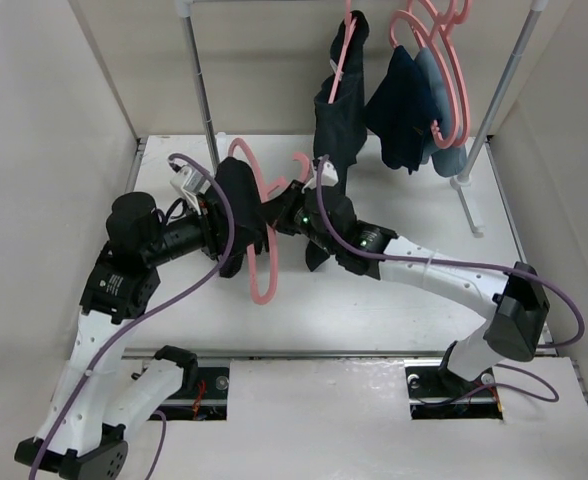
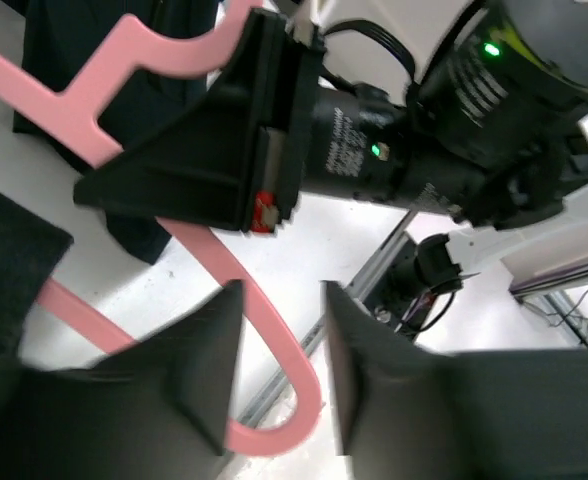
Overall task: Place the trousers on the hanger
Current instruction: Place the hanger at the hanger.
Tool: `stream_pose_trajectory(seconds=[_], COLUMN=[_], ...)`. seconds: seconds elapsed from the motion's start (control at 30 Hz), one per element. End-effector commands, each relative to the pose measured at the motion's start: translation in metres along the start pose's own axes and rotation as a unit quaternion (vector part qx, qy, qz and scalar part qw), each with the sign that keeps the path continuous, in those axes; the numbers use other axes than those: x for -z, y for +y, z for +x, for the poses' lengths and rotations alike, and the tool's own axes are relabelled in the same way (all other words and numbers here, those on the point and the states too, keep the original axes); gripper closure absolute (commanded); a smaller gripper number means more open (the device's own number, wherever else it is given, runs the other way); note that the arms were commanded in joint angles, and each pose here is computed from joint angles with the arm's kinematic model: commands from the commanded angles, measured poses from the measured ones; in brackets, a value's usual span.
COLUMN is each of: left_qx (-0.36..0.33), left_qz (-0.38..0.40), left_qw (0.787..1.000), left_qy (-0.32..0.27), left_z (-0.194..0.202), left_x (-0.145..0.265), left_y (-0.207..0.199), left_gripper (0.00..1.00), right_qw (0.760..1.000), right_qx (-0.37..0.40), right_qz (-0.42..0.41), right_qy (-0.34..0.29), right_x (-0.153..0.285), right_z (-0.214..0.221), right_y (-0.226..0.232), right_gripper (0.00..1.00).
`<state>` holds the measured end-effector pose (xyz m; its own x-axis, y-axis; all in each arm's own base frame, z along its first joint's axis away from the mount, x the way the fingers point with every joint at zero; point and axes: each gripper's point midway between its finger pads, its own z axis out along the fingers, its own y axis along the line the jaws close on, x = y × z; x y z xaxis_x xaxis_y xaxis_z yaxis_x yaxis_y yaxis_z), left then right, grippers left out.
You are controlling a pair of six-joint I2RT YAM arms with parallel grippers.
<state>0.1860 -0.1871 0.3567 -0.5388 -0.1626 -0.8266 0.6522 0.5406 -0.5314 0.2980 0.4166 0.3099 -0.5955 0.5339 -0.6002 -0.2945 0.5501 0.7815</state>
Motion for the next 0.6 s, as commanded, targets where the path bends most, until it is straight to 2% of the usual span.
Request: stream_pose_trajectory(seconds=[0.0, 0.07, 0.1, 0.23, 0.27, 0.33, 0.47, 0.57], left_qx=[-0.041, -0.038, -0.032, -0.016, -0.01, -0.015, -0.035, -0.042], left_qz=[0.007, 0.005, 0.007, 0.027, 0.029, 0.031, 0.04, 0.035], left_qw=[0.999, 0.999, 0.999, 0.998, 0.998, 0.997, 0.995, 0.993], left_qy=[-0.012, 0.008, 0.024, 0.05, 0.06, 0.069, 0.084, 0.105], left_z=[-0.014, -0.007, 0.0, 0.016, 0.023, 0.028, 0.034, 0.043], left_x=[-0.002, -0.006, -0.007, -0.011, -0.013, -0.012, -0.011, -0.013], left_y=[-0.002, 0.004, 0.005, 0.007, 0.007, 0.006, 0.002, 0.008], left_gripper=[0.64, 0.55, 0.45, 0.26, 0.24, 0.24, 0.22, 0.31], right_qw=[0.989, 0.988, 0.988, 0.988, 0.988, 0.986, 0.985, 0.986], right_qx=[-0.053, -0.055, -0.058, -0.036, -0.036, -0.025, -0.017, -0.011], right_qz=[-0.103, -0.097, -0.087, -0.057, -0.049, -0.023, -0.004, -0.001], right_qy=[-0.096, -0.104, -0.118, -0.137, -0.141, -0.163, -0.17, -0.168], right_x=[0.034, 0.034, 0.034, 0.043, 0.044, 0.044, 0.038, 0.035], right_z=[-0.053, -0.052, -0.057, -0.053, -0.057, -0.065, -0.065, -0.062], right_y=[0.081, 0.081, 0.077, 0.089, 0.094, 0.091, 0.094, 0.1], right_gripper=[1.0, 1.0, 1.0, 1.0, 1.0, 1.0, 1.0, 1.0])
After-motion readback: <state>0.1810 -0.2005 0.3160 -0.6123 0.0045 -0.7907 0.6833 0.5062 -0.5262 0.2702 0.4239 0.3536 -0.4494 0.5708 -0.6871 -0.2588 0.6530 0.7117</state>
